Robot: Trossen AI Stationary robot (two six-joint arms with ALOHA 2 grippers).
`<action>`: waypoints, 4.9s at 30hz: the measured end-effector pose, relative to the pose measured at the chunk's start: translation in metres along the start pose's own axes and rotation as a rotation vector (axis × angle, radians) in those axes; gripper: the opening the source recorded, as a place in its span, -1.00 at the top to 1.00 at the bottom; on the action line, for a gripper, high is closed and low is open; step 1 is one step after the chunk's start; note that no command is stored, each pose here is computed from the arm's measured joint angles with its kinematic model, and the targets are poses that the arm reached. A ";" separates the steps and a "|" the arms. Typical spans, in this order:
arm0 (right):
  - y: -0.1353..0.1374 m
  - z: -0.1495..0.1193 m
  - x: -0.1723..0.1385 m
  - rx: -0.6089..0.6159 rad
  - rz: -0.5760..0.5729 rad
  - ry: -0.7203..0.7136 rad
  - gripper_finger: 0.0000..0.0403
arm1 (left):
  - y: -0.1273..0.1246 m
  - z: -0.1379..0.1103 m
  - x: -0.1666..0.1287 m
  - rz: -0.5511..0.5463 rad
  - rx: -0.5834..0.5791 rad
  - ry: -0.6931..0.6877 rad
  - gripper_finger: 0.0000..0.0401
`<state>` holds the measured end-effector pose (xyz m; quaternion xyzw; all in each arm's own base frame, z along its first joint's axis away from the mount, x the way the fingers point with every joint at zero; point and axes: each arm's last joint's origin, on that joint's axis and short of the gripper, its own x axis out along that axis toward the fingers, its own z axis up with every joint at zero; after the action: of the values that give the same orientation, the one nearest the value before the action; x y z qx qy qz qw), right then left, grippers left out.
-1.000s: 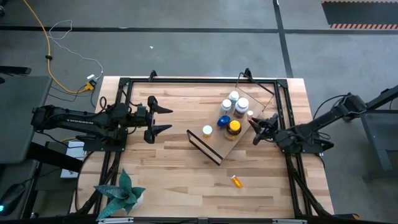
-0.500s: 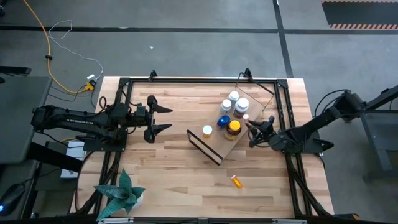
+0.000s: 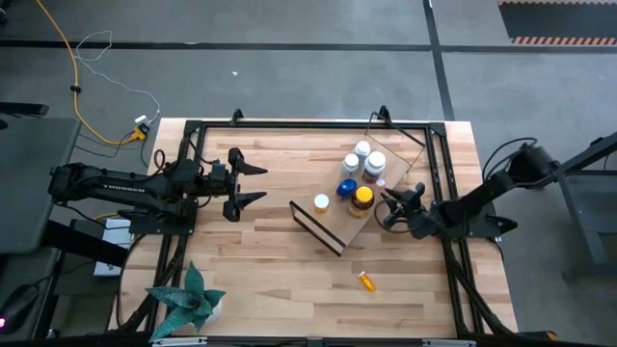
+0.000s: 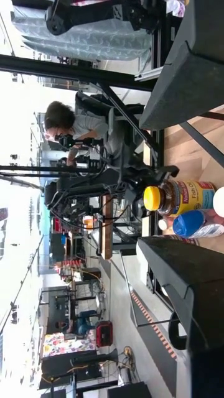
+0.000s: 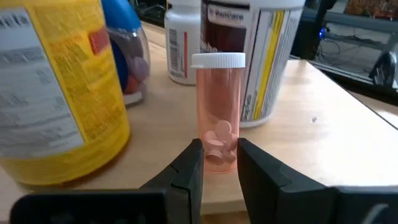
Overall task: Pick and place medicine bottles onto shelf by color
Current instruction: Move the red pill bottle to the bottom center of the shelf, then put the orange pill bottle on the shelf
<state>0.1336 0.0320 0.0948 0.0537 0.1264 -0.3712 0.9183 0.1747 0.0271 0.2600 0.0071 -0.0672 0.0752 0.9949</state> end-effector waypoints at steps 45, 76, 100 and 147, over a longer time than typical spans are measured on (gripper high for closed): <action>0.005 -0.008 0.002 0.054 0.102 0.088 0.24 | 0.000 0.000 0.000 0.000 0.000 0.000 -0.41; 0.055 0.092 -0.024 0.003 0.411 0.666 0.23 | 0.000 0.000 0.000 -0.010 -0.001 0.001 -0.41; 0.201 0.108 -0.043 0.029 0.336 1.118 0.23 | 0.000 -0.001 0.000 -0.011 -0.001 0.005 -0.41; 0.220 0.058 -0.005 0.024 0.114 1.212 -0.32 | 0.000 -0.001 0.000 -0.011 -0.003 0.008 -0.41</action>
<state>0.2939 0.1822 0.1529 0.2726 0.6192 -0.2264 0.7007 0.1749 0.0268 0.2591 0.0056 -0.0631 0.0695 0.9956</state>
